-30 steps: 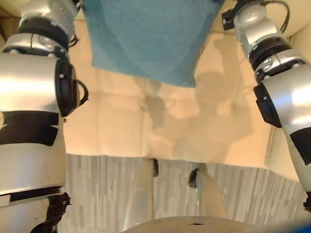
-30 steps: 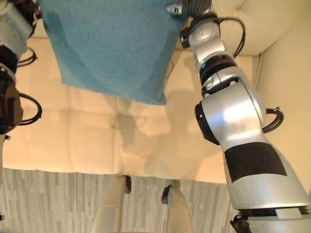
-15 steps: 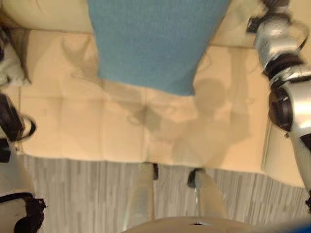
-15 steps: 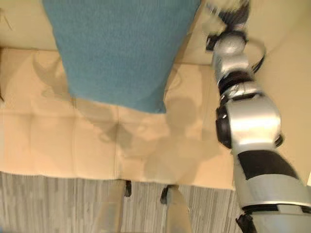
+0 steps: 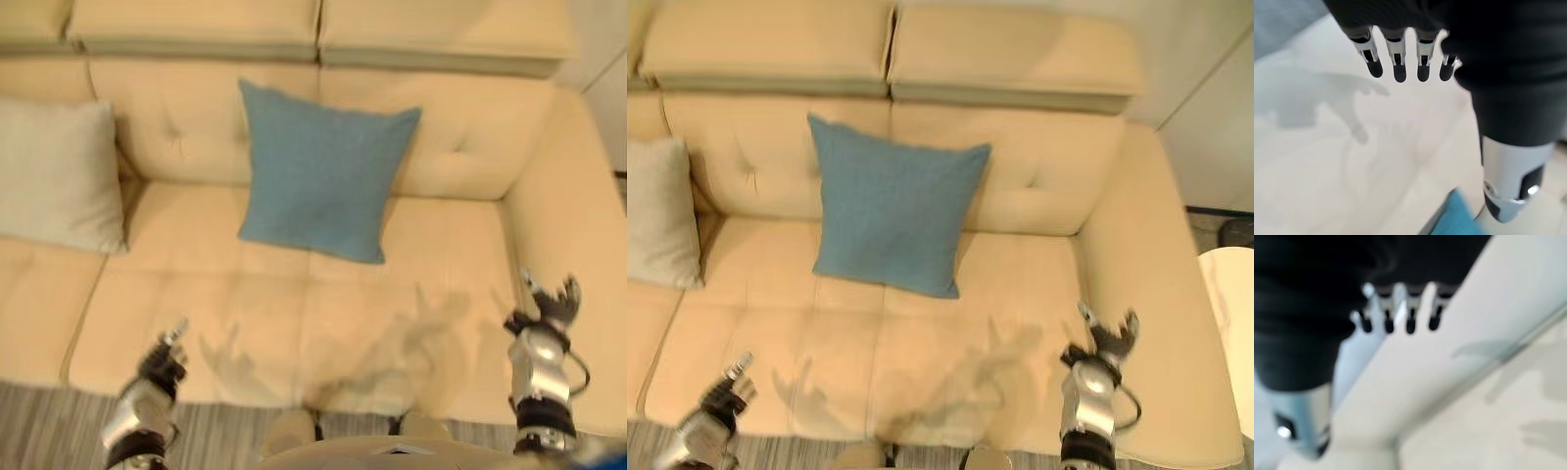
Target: Pick up all the scattered cushions and arrange them neatly on the sofa.
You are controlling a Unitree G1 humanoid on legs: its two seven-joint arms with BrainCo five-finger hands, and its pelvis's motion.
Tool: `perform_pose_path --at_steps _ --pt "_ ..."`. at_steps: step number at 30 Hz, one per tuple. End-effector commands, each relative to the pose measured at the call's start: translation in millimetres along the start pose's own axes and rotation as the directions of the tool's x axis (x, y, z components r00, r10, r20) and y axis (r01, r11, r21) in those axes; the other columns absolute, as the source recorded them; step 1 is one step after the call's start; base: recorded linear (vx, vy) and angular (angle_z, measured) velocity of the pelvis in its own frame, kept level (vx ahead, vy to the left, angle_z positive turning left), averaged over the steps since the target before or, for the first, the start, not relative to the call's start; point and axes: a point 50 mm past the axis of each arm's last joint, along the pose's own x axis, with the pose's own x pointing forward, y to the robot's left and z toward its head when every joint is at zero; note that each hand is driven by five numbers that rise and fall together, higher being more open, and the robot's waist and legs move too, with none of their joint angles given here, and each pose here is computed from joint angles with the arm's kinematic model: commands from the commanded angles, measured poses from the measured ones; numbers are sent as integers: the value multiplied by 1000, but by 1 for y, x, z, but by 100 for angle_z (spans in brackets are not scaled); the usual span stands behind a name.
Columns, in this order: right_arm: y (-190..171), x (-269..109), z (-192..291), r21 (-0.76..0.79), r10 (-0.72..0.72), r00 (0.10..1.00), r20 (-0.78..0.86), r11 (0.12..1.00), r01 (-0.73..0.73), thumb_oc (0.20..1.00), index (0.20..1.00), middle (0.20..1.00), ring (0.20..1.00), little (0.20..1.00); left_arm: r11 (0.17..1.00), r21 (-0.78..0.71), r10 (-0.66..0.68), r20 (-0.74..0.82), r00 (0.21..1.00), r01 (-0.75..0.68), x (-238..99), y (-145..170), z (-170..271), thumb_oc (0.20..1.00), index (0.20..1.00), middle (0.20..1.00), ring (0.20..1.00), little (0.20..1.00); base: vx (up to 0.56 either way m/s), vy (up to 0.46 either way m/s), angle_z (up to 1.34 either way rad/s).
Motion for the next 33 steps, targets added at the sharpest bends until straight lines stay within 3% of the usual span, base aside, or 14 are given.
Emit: perform_pose_path --at_steps 1,9,13,16,17,18,20,21,25,28,33 --pt "-45 10 -2 -9 -148 986 72 989 149 1000 1000 1000 1000 1000 999 20 -41 -147 988 44 -5 13 -44 1000 1000 1000 1000 1000 -126 -191 -53" --pt "-48 15 -22 -49 -224 974 9 973 225 1000 1000 1000 1000 1000 988 106 -67 -357 932 111 -14 13 -95 1000 1000 1000 1000 1000 -328 -44 -4" --pt "-50 6 -41 -8 -213 976 -52 977 213 1000 1000 1000 1000 1000 983 185 77 -425 902 3 -31 39 -122 1000 1000 1000 1000 1000 -254 92 -31" --pt "-43 -2 -56 26 -158 981 -114 987 162 1000 1000 1000 1000 1000 950 310 174 -432 885 -36 -33 38 -131 1000 1000 1000 1000 1000 -268 188 -10" --pt "-43 -2 -56 26 -158 981 -114 986 162 1000 1000 1000 1000 1000 950 310 174 -432 885 -36 -33 38 -131 1000 1000 1000 1000 1000 -267 259 -23" --pt "-36 -6 -65 46 -138 976 -171 988 148 1000 1000 1000 1000 1000 901 433 173 -419 891 29 -28 22 -134 1000 1000 1000 1000 1000 -205 202 -13" --pt "-36 -5 -65 48 -138 976 -170 988 148 1000 1000 1000 1000 1000 901 433 172 -419 892 30 -28 22 -134 1000 1000 1000 1000 1000 -278 247 7" --pt "-29 -16 -80 44 -104 966 -237 992 118 1000 1000 1000 1000 1000 826 555 153 -390 908 99 -22 -1 -137 1000 1000 1000 1000 1000 -479 354 -5" --pt "-30 -25 -98 12 -85 944 -319 996 94 1000 1000 1000 1000 1000 759 630 93 -356 930 165 -14 -21 -131 1000 1000 1000 1000 1000 -490 222 -13" --pt "-40 -28 -107 -46 -95 932 -349 995 84 1000 1000 1000 1000 1000 766 615 75 -375 924 187 -17 -21 -135 1000 1000 1000 1000 1000 -281 97 -19" --pt "-78 -38 -132 -209 -180 873 -452 974 93 1000 1000 1000 1000 1000 753 656 208 -312 927 52 -20 6 -127 1000 1000 1000 1000 1000 -167 13 -23"
